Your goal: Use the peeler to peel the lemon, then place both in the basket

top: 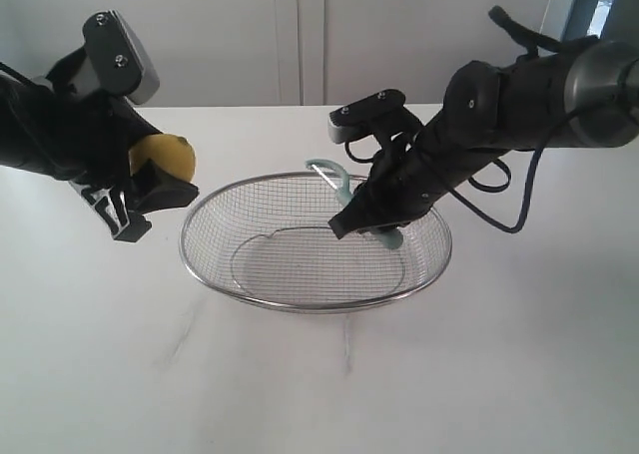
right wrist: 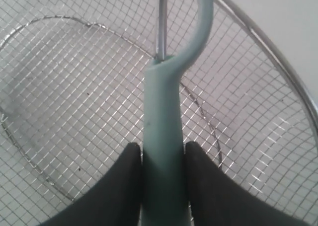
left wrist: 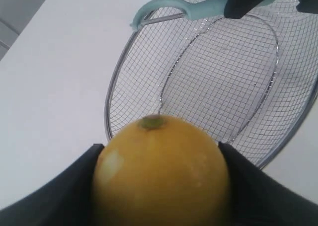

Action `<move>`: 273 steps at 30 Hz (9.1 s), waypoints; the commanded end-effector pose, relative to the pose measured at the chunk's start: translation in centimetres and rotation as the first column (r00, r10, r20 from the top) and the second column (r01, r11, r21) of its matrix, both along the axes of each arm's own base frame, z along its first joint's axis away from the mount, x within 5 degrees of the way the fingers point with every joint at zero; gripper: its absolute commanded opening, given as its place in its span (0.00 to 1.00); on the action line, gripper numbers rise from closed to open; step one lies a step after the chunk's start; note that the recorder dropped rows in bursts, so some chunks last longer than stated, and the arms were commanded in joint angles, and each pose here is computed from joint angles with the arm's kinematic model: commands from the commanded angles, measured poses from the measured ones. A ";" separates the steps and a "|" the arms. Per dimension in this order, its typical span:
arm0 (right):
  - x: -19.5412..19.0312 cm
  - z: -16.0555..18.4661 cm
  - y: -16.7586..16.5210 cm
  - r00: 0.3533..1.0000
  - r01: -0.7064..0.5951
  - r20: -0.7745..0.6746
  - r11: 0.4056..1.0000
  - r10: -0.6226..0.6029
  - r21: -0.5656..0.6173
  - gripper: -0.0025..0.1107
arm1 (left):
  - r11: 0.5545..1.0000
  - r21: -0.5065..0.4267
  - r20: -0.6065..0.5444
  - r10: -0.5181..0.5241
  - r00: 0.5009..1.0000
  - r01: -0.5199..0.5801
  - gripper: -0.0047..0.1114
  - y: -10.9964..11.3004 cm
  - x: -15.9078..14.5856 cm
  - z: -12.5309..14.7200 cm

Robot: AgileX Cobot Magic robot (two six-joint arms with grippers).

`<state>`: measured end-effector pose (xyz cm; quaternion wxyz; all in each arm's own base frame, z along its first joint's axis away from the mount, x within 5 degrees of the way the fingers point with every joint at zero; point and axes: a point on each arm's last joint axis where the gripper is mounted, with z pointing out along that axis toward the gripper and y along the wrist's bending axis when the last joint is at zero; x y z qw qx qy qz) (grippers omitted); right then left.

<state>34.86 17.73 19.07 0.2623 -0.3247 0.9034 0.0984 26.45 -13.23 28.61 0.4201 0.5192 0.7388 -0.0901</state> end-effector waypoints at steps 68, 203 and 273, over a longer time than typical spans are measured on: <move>-11.4 15.0 -8.0 0.999 0.027 0.049 0.988 -0.019 -0.155 0.02 | 1.000 -0.019 -0.030 -0.010 1.000 0.009 0.04 0.0 -0.3 0.1; -17.3 18.6 -10.7 0.952 0.143 0.267 0.989 -0.147 0.034 0.02 | 0.879 0.077 -0.281 0.472 0.835 -0.471 0.04 4.9 -8.2 12.4; -17.3 18.6 -10.7 0.954 0.142 0.261 0.989 -0.147 0.036 0.02 | 0.529 -0.522 0.097 0.816 0.570 -0.669 0.04 13.2 -20.9 -10.4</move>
